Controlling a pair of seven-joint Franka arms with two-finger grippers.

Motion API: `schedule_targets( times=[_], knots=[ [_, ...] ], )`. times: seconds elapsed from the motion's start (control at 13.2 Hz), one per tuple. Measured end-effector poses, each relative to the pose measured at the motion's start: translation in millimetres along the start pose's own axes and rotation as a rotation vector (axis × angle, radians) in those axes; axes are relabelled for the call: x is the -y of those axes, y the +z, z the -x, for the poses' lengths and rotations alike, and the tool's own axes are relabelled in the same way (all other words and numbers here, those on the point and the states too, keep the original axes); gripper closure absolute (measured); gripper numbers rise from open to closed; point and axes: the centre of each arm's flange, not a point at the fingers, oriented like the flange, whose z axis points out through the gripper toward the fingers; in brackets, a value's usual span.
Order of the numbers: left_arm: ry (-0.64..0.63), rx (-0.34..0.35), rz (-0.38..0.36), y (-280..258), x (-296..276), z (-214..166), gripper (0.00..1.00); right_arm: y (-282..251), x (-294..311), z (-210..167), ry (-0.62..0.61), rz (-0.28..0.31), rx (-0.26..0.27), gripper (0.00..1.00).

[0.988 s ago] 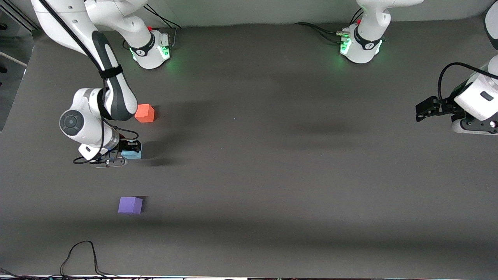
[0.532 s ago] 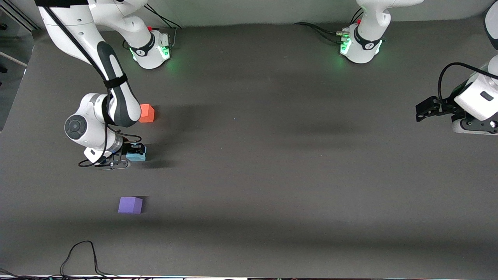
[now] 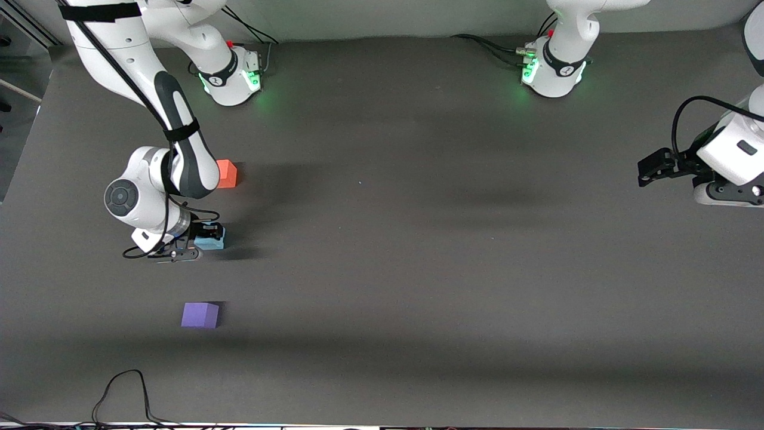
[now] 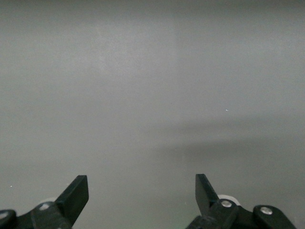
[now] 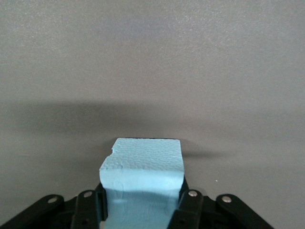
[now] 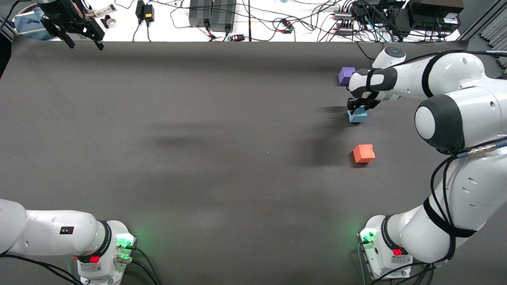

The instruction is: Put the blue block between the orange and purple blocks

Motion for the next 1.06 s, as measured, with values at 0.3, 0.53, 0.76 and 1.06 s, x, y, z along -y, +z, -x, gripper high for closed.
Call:
schedule_targets(
  times=[0.3,0.53,0.76,1.06],
  knots=[
    [-0.008,-0.001,0.000,-1,0,0,0.00,3,-1,0,-0.005,-0.016,0.000,0.30],
    [-0.008,0.003,0.000,0,0,0,0.00,-3,3,-5,-0.013,-0.021,-0.013,0.01],
    [-0.008,0.004,0.000,0,0,1,0.00,-48,16,-15,-0.039,-0.075,-0.015,0.00],
    [-0.008,0.005,0.000,0,0,1,0.00,-169,-3,-16,-0.110,-0.095,-0.030,0.00]
  ],
)
